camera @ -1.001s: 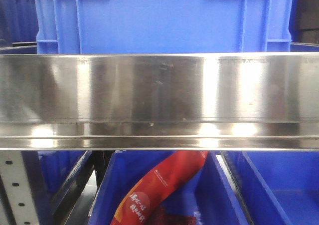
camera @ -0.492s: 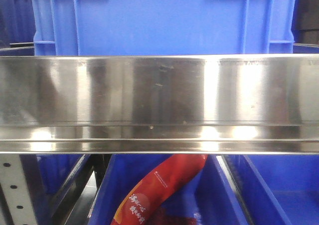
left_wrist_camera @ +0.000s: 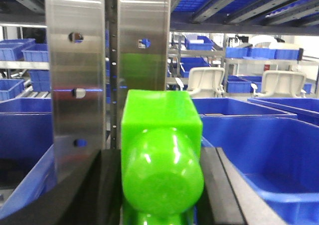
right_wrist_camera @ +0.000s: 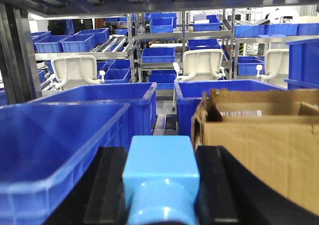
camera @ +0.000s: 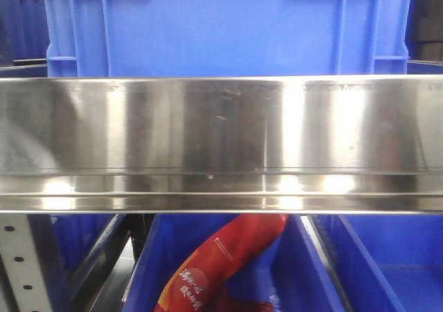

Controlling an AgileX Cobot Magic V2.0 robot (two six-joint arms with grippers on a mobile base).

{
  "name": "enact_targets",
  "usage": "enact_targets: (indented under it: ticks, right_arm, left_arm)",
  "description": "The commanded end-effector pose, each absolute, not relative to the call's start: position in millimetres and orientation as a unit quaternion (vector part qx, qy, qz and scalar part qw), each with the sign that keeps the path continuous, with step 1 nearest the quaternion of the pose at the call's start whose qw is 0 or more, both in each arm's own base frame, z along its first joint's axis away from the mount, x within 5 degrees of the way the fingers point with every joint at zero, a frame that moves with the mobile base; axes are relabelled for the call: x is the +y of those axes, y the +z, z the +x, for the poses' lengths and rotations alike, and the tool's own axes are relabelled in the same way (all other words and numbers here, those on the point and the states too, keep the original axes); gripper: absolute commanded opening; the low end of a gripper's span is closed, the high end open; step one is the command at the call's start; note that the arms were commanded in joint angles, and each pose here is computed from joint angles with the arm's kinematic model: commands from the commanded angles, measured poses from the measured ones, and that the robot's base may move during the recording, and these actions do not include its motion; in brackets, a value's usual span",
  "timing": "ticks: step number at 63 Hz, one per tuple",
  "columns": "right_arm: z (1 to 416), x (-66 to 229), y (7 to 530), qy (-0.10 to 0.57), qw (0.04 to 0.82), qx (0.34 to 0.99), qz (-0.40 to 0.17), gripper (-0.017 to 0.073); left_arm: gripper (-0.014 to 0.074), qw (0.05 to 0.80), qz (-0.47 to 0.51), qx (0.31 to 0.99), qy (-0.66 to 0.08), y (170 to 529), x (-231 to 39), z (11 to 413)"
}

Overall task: Grab block from conveyor and place in blue bin
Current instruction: 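Open both grippers to drop the blocks into the blue bin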

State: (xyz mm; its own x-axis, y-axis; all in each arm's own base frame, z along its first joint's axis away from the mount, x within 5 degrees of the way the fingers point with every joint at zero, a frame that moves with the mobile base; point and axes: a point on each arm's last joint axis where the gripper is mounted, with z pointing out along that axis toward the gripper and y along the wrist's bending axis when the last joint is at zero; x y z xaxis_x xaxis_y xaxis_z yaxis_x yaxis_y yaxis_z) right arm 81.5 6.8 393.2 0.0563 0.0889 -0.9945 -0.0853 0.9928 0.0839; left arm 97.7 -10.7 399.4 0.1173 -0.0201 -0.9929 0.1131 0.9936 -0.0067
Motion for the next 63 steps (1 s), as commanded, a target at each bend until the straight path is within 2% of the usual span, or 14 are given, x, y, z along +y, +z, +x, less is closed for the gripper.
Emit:
enact_targets:
  ticks: [1,10,18,27,37,44,51,63]
  right_arm:
    - [99.9,7.6,407.0,0.061,0.733,0.678,0.004,-0.0162]
    - [130.7,15.3,422.9,0.080,0.734,0.675,-0.009,-0.0162]
    - [157.0,32.2,432.7,0.111,0.726,0.677,-0.038,-0.0162]
    - [193.8,64.4,433.3,0.151,0.699,0.694,-0.080,-0.0162]
    - [223.1,98.7,429.3,0.181,0.678,0.703,-0.115,-0.0162]
    - [247.6,118.4,422.3,0.185,0.654,0.722,-0.130,-0.0157]
    - [267.8,128.1,422.5,0.184,0.647,0.728,-0.131,-0.0157]
    - [297.2,142.7,411.4,0.177,0.613,0.757,-0.138,-0.0157]
  left_arm:
    - [-0.0111,0.741,0.038,0.668,-0.051,411.9,-12.8,108.3]
    - [-0.0111,0.724,0.053,0.686,-0.061,431.8,-19.0,134.6]
    - [-0.0111,0.695,0.106,0.705,-0.091,446.3,-39.2,156.9]
    - [-0.0111,0.673,0.198,0.701,-0.128,456.7,-84.4,184.8]
    - [-0.0111,0.638,0.247,0.708,-0.176,455.9,-137.3,217.9]
    - [-0.0111,0.607,0.197,0.737,-0.221,451.1,-160.4,253.3]
    - [-0.0111,0.587,0.182,0.755,-0.229,439.2,-176.0,281.8]
    - [-0.0111,0.545,0.151,0.781,-0.266,413.4,-195.4,308.0]
